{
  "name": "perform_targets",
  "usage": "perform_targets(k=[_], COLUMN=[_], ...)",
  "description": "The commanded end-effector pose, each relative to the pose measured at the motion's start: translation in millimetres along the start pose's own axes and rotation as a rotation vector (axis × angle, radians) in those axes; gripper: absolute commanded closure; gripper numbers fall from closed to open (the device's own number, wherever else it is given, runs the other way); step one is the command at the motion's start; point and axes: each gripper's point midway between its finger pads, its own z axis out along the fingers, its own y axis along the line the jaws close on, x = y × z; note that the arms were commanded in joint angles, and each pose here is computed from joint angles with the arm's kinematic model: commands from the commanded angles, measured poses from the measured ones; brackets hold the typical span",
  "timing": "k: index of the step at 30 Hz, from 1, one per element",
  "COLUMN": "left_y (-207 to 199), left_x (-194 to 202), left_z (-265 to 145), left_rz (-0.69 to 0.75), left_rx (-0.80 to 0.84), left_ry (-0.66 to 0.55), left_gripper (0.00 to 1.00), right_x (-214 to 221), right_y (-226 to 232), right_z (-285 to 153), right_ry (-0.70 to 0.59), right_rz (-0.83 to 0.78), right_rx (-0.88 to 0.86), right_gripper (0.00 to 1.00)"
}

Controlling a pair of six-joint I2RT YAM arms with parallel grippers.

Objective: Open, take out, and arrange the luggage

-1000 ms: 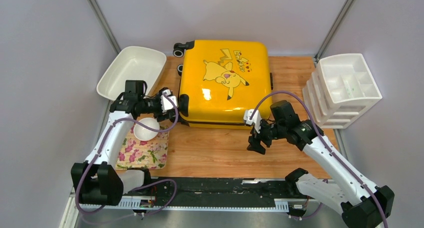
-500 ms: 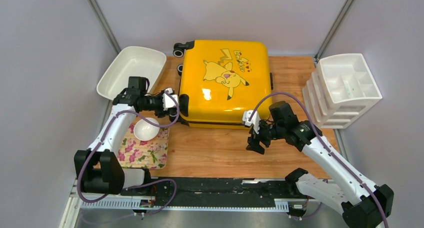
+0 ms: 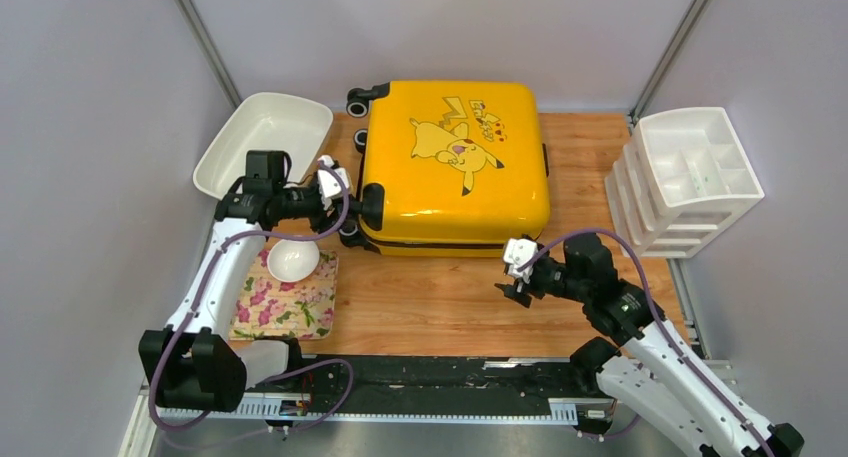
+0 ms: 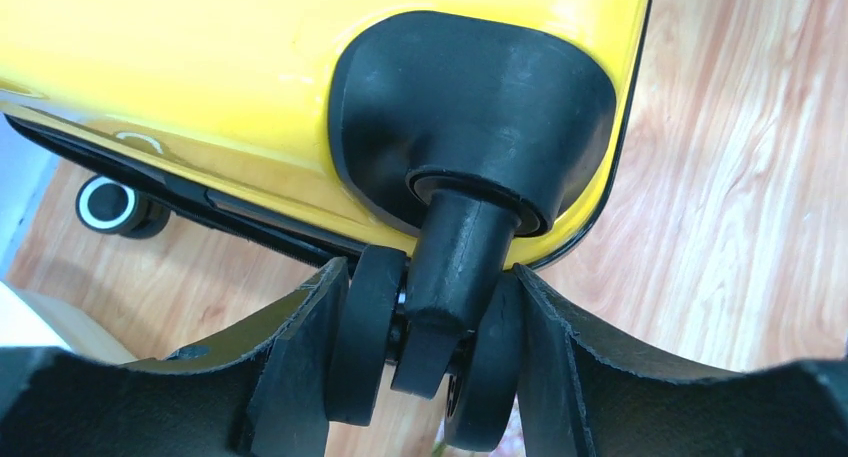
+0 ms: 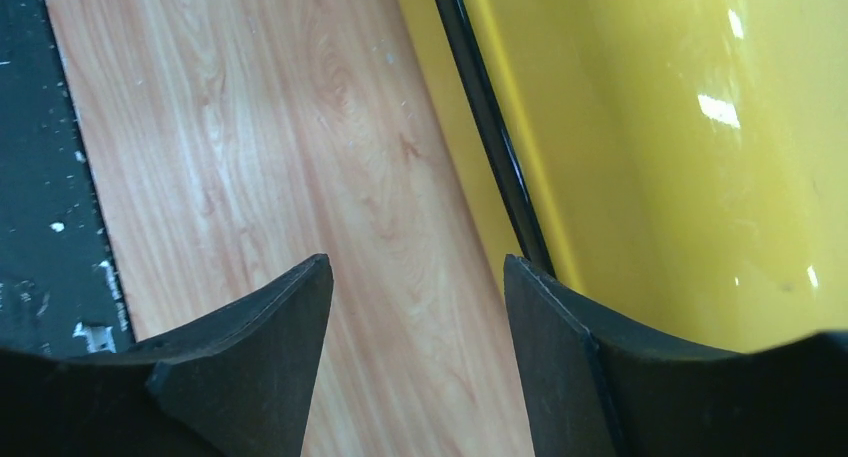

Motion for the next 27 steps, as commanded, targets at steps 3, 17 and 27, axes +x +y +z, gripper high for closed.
perform_targets(k=[3, 17, 27], left_y=[59, 80, 83], left_x=[-88, -126, -121], left_z=[-31, -48, -55], left_rz=[-0.050, -0.080, -0.147], left_rx=[-0.237, -0.320, -0.366], left_ry=[-0.256, -0.393, -0.422], left_gripper=[1.00, 1.00, 1.00], right_x=[-26, -61, -46], right_y=[-21, -2, -5], right_z=[7, 45, 65], right_ry=[-0.114, -0.191, -0.163], right_rz=[-0.189, -0.395, -0.510], right_rx=[0.139, 0.179, 0.260], right_gripper=[0.37, 0.53, 0.48])
